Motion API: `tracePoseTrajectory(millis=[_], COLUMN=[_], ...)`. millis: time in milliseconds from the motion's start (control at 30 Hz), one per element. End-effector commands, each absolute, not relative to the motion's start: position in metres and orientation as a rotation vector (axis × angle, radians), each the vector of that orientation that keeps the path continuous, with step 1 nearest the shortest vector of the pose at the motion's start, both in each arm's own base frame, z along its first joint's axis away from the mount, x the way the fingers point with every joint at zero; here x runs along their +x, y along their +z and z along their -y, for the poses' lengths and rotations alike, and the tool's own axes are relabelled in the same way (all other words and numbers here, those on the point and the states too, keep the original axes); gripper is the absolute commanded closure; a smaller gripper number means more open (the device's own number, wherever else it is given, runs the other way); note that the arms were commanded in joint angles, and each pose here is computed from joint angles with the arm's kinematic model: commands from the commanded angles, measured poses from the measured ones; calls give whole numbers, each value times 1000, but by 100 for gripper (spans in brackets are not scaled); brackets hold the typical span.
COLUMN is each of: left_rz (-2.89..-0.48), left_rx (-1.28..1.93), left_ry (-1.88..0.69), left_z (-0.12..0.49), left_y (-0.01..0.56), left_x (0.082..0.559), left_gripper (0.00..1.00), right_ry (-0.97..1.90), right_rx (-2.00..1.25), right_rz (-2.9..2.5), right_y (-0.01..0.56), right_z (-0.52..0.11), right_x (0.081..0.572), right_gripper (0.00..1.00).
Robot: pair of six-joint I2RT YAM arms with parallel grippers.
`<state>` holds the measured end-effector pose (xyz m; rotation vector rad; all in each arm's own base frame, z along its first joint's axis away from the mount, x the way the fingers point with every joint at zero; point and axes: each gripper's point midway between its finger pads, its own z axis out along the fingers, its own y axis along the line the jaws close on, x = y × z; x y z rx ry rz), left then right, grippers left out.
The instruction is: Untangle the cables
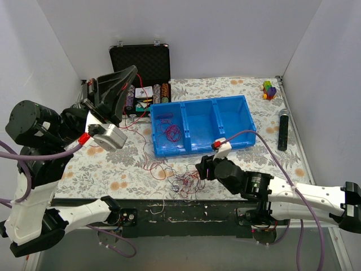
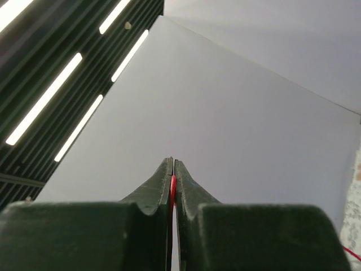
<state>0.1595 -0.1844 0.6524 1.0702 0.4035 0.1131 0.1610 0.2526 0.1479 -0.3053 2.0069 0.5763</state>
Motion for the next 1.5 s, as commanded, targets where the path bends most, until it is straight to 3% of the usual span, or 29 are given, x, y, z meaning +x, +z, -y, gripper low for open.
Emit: tracePoseTrajectory(millis=[0, 167, 367, 667, 767, 1133, 1467], left_rz=[-484, -713, -798, -1098, -1199, -1205, -1373], left_rx=[1148, 1091, 1067, 833, 885, 946, 768], left_ry=[71, -95, -245, -457, -505, -304, -286], left_z=[190, 198, 211, 208, 215, 227, 243], left_y=[617, 576, 551, 537, 514, 511, 492], left_x=[166, 186, 187, 203, 202, 248, 305], left_gripper=[100, 100, 100, 100, 100, 100, 100], right_ry=[632, 641, 744, 786, 749, 743, 712], right_rx=[-373, -365, -395, -612, -636, -633, -545], right_rz=[-1835, -1759, -1668, -1629, -1631, -1650, -1663], right_y=[207, 250, 292, 311, 317, 320, 323], right_z=[-261, -261, -268, -283, -285, -293, -275], right_x=[167, 172, 164, 146, 149, 151, 158], right_gripper=[35, 30, 28, 27, 27, 27, 27])
